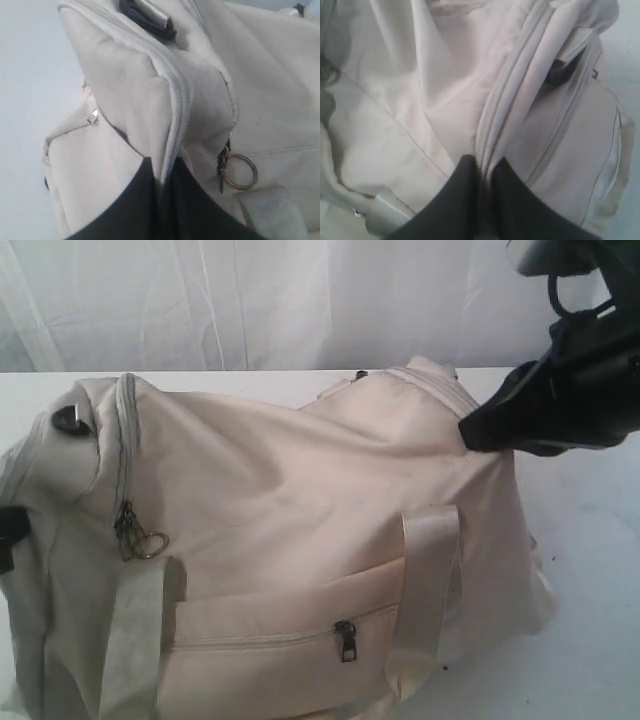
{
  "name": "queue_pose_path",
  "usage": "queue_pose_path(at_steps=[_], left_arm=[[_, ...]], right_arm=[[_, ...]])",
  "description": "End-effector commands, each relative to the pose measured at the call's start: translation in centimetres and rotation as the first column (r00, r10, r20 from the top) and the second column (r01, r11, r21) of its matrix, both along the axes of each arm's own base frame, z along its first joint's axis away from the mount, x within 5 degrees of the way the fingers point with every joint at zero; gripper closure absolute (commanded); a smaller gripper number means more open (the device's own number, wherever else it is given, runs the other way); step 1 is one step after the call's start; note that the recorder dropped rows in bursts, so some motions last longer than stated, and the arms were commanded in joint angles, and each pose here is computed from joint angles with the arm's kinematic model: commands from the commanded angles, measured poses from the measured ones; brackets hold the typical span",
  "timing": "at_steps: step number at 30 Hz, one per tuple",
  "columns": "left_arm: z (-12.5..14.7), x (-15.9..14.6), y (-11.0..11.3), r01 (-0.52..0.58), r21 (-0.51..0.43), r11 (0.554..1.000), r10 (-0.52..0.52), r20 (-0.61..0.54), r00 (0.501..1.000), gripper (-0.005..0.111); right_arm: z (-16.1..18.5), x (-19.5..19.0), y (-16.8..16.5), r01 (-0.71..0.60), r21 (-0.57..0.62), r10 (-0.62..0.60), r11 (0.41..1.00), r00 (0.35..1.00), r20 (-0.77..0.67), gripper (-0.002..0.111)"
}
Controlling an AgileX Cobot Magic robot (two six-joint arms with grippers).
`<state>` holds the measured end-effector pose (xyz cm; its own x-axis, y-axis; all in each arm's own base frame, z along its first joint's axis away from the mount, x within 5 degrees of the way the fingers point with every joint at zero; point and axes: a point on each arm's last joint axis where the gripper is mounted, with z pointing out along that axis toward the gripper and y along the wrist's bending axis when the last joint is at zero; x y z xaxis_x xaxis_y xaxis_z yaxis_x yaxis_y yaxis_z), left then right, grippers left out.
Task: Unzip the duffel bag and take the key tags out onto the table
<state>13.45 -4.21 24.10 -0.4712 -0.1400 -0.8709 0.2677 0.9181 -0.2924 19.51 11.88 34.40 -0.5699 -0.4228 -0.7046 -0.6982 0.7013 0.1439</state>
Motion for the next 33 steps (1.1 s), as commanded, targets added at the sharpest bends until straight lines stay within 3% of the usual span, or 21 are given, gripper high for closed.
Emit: queue_pose_path(at_steps=[1,8,12,15,21,25,26,30,33], left_arm=[[2.9,0.8,0.5,-0.026,0.107,0.994,0.011,0.132,0.991,0.107],[4.6,1.6,1.3,-0.120,0.200,0.972,0.071,0.239,0.969,0.107],[5.4,1.7,1.4,-0.134,0.208,0.969,0.075,0.269,0.960,0.107],[5.8,1.8,1.7,-0.167,0.206,0.964,0.102,0.294,0.950,0.107],[6.0,1.9,2.1,-0.212,0.205,0.956,0.140,0.318,0.938,0.107],[6.1,1.9,2.3,-0.240,0.203,0.949,0.163,0.333,0.929,0.107],[6.1,1.9,2.2,-0.225,0.204,0.953,0.151,0.325,0.934,0.107],[6.0,1.9,2.0,-0.211,0.201,0.957,0.140,0.316,0.938,0.107],[6.0,1.9,2.1,-0.218,0.197,0.956,0.148,0.319,0.936,0.107]], right_arm=[[0.6,-0.8,-0.5,-0.031,-0.052,0.031,0.998,1.000,-0.005,0.108],[-0.5,-1.3,-0.6,-0.057,-0.085,0.051,0.995,0.996,-0.070,0.108],[-1.5,-1.4,-0.7,-0.058,-0.094,0.048,0.994,0.994,-0.099,0.100],[-1.0,-1.0,-0.7,-0.044,-0.083,0.041,0.996,0.998,-0.041,0.093],[1.9,-0.4,-0.4,0.022,0.049,-0.028,0.999,0.993,0.114,0.078],[4.4,-0.2,0.3,0.071,0.302,-0.122,0.951,0.981,0.154,0.075],[4.5,-0.3,1.3,-0.012,0.326,-0.051,0.945,0.982,0.184,0.075],[1.6,-1.2,6.2,-0.392,0.188,0.352,0.901,0.911,0.215,0.063],[-1.2,-1.2,10.7,-0.451,0.148,0.420,0.880,0.885,0.200,0.051]])
